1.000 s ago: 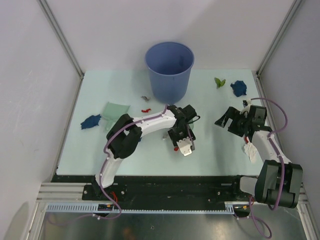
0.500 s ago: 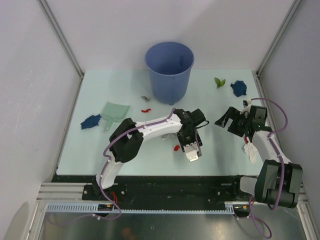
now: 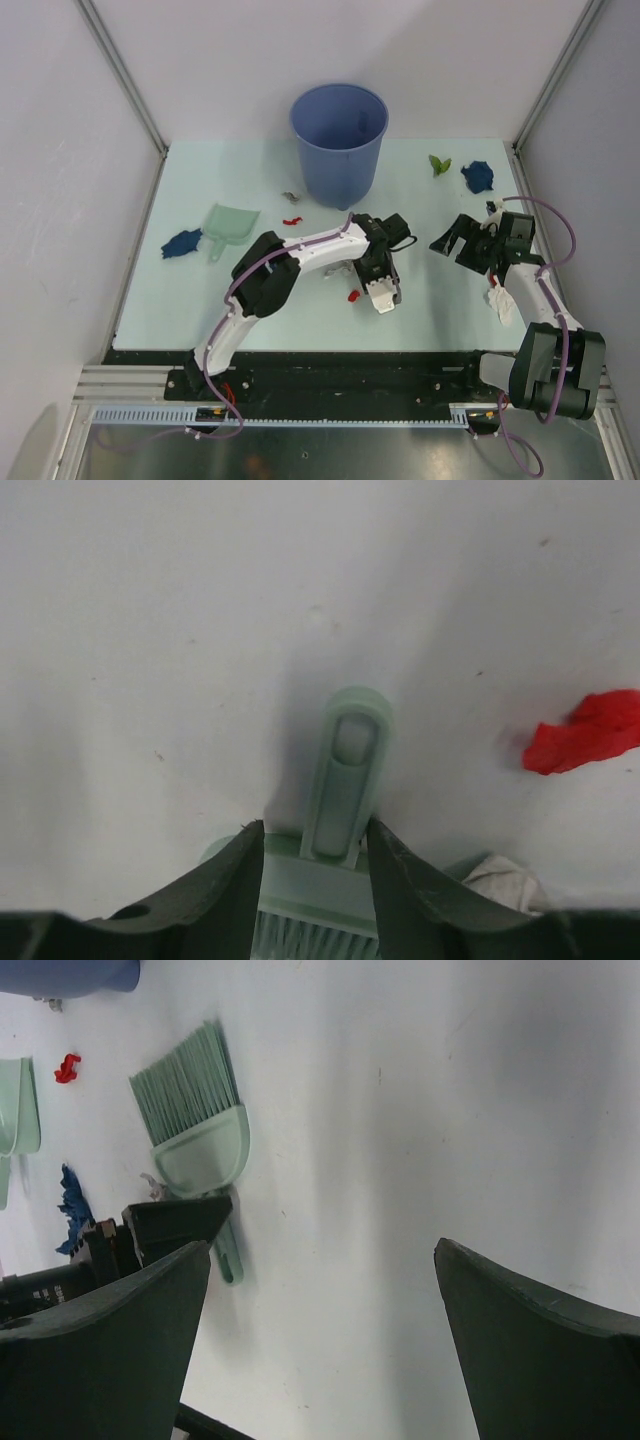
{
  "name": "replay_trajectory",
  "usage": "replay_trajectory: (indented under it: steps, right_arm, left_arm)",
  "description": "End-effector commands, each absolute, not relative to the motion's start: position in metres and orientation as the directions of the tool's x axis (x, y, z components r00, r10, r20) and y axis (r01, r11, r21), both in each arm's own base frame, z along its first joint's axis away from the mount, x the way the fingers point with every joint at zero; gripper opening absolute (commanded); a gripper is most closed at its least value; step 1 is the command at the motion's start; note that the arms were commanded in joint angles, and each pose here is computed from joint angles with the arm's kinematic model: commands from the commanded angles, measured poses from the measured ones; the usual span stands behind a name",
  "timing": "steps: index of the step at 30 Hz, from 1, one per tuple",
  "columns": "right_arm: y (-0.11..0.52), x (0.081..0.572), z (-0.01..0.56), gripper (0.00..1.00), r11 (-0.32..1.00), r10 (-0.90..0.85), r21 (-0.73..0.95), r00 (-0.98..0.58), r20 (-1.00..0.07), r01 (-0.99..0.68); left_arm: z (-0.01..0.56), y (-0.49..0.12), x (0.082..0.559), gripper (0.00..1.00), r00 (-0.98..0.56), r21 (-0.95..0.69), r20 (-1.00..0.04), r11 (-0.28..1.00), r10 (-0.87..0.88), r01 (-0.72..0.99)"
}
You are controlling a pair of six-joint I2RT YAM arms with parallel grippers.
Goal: Sweep away the paper scraps from the table
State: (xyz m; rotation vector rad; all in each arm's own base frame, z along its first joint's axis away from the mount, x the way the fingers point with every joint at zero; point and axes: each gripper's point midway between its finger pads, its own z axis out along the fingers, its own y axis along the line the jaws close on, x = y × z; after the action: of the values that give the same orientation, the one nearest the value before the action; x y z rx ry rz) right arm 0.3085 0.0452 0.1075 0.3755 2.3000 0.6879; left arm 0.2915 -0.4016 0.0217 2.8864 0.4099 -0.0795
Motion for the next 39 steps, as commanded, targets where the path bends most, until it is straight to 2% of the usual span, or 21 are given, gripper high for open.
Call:
replay_trajectory:
  steps: [1, 4, 7, 10, 11, 15, 19, 20, 22, 23, 26, 30, 35, 39]
  right_arm:
    - [0.045, 0.309, 0.114, 1.00, 0.819, 0.431, 0.572, -0.699, -0.571, 0.037]
    - [0.044, 0.310, 0.114, 1.00, 0.818, 0.434, 0.574, -0.698, -0.570, 0.040]
    - [0.045, 0.310, 0.114, 1.00, 0.815, 0.436, 0.578, -0.696, -0.571, 0.037]
    - [0.045, 0.310, 0.114, 1.00, 0.811, 0.440, 0.584, -0.696, -0.567, 0.037]
    - [0.045, 0.310, 0.115, 1.00, 0.809, 0.442, 0.586, -0.695, -0.567, 0.036]
    - [0.044, 0.309, 0.116, 1.00, 0.811, 0.447, 0.583, -0.692, -0.566, 0.047]
    - [0.037, 0.308, 0.118, 1.00, 0.808, 0.479, 0.583, -0.675, -0.562, 0.088]
    - [0.034, 0.309, 0.119, 1.00, 0.806, 0.487, 0.583, -0.667, -0.563, 0.096]
    - [0.031, 0.309, 0.122, 1.00, 0.788, 0.520, 0.605, -0.652, -0.552, 0.117]
    - [0.026, 0.310, 0.124, 1.00, 0.777, 0.544, 0.618, -0.627, -0.557, 0.125]
    - [0.025, 0.314, 0.133, 1.00, 0.718, 0.608, 0.686, -0.589, -0.532, 0.122]
    - [0.045, 0.309, 0.119, 0.99, 0.610, 0.676, 0.784, -0.592, -0.439, 0.117]
    - [0.076, 0.305, 0.113, 0.91, 0.507, 0.716, 0.855, -0.605, -0.347, 0.109]
    - [0.096, 0.293, 0.107, 0.88, 0.472, 0.726, 0.872, -0.619, -0.299, 0.133]
  left_arm:
    - [0.014, -0.400, 0.298, 0.48, 0.978, 0.182, -0.032, -0.961, 0.206, 0.208]
    - [-0.008, -0.371, 0.279, 0.46, 0.985, 0.071, -0.018, -0.983, 0.171, 0.171]
    - [-0.024, -0.343, 0.260, 0.37, 0.991, -0.024, -0.018, -0.991, 0.135, 0.134]
    - [-0.033, -0.338, 0.255, 0.14, 0.988, -0.052, -0.027, -0.987, 0.152, 0.150]
    - [-0.038, -0.339, 0.254, 0.00, 0.983, -0.055, -0.035, -0.983, 0.178, 0.176]
    - [-0.027, -0.370, 0.253, 0.00, 0.957, 0.044, -0.113, -0.961, 0.268, 0.274]
    - [0.021, -0.421, 0.260, 0.00, 0.884, 0.215, -0.270, -0.871, 0.382, 0.442]
    - [0.035, -0.434, 0.256, 0.00, 0.832, 0.236, -0.362, -0.822, 0.420, 0.518]
    - [0.071, -0.452, 0.270, 0.00, 0.789, 0.308, -0.442, -0.754, 0.427, 0.581]
    - [0.083, -0.458, 0.264, 0.00, 0.740, 0.300, -0.522, -0.720, 0.425, 0.625]
    - [0.092, -0.460, 0.264, 0.00, 0.709, 0.294, -0.554, -0.695, 0.436, 0.657]
    - [0.090, -0.461, 0.263, 0.00, 0.666, 0.260, -0.575, -0.666, 0.475, 0.699]
    - [0.097, -0.473, 0.271, 0.00, 0.573, 0.222, -0.624, -0.582, 0.532, 0.783]
    - [0.105, -0.481, 0.280, 0.00, 0.566, 0.247, -0.629, -0.553, 0.533, 0.795]
